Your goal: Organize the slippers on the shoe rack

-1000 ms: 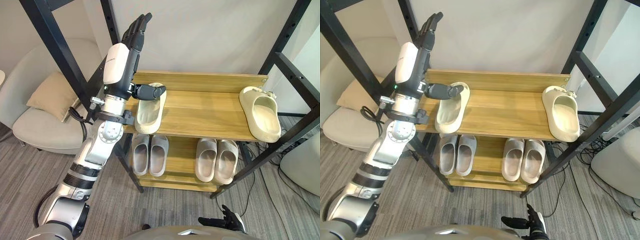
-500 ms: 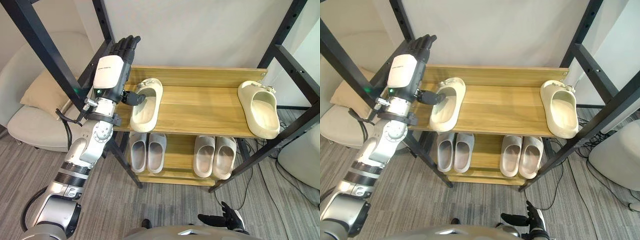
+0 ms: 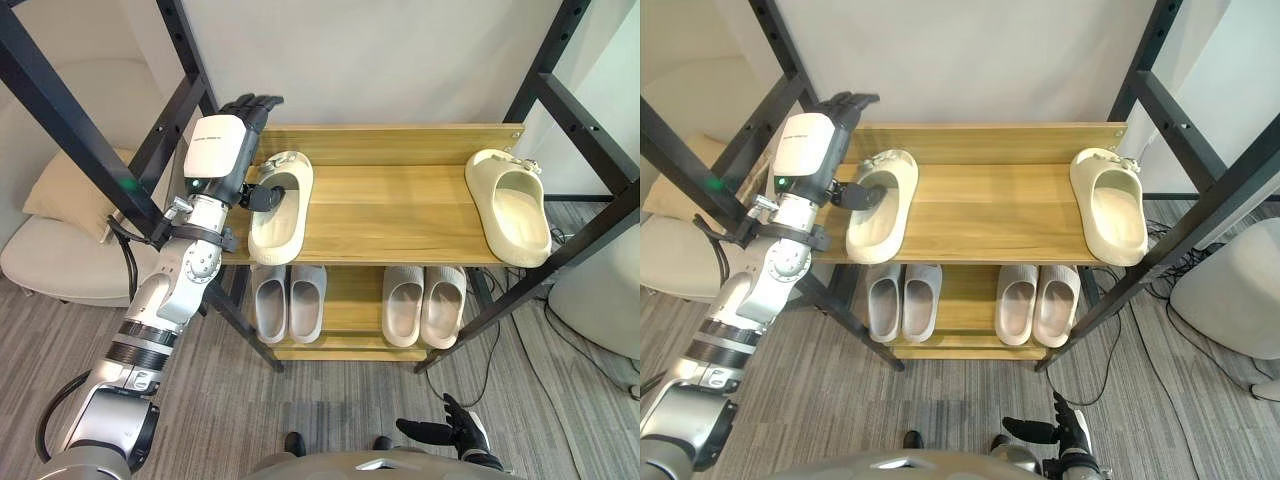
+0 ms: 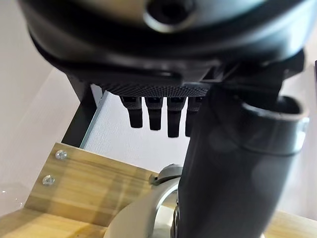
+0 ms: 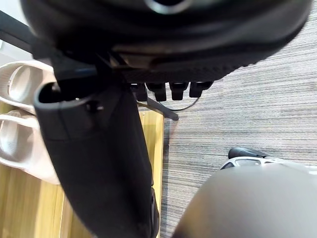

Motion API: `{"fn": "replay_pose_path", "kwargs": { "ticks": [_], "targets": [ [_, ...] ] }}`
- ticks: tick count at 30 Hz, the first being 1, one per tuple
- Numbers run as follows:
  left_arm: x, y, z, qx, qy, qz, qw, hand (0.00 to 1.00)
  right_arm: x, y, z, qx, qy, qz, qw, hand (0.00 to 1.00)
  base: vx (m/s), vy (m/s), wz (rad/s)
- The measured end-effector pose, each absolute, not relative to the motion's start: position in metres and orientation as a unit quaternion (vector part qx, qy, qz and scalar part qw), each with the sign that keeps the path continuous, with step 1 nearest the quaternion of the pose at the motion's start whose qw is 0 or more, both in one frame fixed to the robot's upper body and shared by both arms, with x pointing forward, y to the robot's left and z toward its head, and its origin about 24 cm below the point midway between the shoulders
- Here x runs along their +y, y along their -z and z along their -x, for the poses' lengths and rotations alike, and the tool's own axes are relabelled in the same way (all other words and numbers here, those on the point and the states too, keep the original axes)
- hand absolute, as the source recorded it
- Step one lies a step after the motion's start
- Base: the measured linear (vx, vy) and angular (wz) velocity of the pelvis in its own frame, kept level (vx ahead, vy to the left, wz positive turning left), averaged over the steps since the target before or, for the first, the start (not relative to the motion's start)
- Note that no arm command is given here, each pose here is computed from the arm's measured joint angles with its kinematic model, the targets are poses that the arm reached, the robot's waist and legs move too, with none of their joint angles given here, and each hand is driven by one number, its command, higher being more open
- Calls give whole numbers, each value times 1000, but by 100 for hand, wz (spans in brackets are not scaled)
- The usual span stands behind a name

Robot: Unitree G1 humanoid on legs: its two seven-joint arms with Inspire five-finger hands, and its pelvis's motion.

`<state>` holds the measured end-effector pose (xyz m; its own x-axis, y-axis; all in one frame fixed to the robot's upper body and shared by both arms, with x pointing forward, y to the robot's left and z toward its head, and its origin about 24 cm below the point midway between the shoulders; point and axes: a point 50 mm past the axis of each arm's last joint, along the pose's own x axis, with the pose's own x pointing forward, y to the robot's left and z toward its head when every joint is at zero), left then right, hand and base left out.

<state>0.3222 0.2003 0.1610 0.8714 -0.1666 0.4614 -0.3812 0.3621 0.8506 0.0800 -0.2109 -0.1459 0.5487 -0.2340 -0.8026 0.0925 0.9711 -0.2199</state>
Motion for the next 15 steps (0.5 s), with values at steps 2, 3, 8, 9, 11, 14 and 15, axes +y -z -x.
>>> {"fn": "replay_pose_path", "kwargs": {
  "ticks": [2, 3, 8, 9, 11, 14, 15],
  "targets": [
    [202, -159, -323, -237, -70, -561, 790, 0, -211, 146, -80, 465, 96, 77, 876, 100, -4, 0, -13],
    [203, -158, -324, -233, -70, -559, 793, 0, -211, 146, -80, 466, 98, 77, 876, 100, -11, 1, -11],
    [204, -153, -325, -220, -72, -552, 801, 0, -211, 146, -79, 466, 99, 77, 876, 100, -38, 13, -4],
    [204, -153, -325, -220, -72, -552, 801, 0, -211, 146, -79, 466, 99, 77, 876, 100, -55, 20, -10],
    [205, -151, -326, -213, -74, -542, 809, 0, -211, 146, -79, 466, 100, 77, 876, 100, -63, 19, -11],
    [200, -149, -326, -211, -71, -518, 826, 0, -211, 146, -79, 465, 102, 78, 876, 100, -47, 9, -5],
    [198, -148, -326, -211, -70, -513, 829, 0, -211, 145, -79, 464, 102, 78, 876, 100, -34, 6, -2]
  ]
}}
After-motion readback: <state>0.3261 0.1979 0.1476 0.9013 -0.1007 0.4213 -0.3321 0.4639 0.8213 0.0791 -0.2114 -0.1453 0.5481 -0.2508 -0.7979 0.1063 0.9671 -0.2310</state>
